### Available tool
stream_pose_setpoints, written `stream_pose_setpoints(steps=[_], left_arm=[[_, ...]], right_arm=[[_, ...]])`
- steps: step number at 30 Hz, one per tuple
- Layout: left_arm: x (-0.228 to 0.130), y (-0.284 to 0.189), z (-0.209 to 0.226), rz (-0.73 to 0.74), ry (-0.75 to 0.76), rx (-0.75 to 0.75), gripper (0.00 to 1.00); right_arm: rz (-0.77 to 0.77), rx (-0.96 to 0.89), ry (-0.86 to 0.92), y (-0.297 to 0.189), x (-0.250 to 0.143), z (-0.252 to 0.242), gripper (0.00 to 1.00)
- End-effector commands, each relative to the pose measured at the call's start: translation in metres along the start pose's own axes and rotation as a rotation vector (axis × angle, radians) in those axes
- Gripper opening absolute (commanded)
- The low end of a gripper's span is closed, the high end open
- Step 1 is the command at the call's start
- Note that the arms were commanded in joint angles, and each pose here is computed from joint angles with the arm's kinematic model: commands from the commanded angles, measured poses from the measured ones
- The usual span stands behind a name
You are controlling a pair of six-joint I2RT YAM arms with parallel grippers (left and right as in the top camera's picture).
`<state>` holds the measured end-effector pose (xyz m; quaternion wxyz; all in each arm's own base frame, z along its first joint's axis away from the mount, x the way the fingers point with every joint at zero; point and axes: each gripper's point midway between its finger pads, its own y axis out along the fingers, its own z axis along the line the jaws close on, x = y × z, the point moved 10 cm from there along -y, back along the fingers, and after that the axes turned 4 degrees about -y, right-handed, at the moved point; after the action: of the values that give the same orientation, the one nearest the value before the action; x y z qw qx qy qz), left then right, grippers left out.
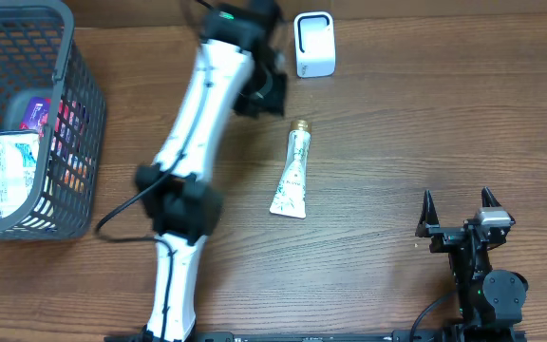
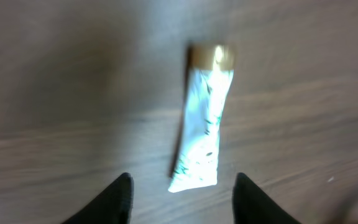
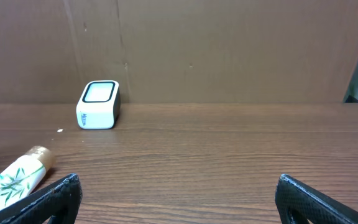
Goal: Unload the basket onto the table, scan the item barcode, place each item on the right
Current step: 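Move the left gripper back into the grey basket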
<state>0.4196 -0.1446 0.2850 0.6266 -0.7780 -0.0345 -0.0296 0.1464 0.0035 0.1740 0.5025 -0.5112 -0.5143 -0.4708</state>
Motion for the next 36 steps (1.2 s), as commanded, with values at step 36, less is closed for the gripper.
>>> stream_pose_setpoints(steps=[36], left_arm=[[-0.030,-0.119,0.409,-0.469,-1.080,0.450,0.91]], right_arm=[[-0.006,-0.002,-0.005,0.000,-0.002,0.000,1.00]])
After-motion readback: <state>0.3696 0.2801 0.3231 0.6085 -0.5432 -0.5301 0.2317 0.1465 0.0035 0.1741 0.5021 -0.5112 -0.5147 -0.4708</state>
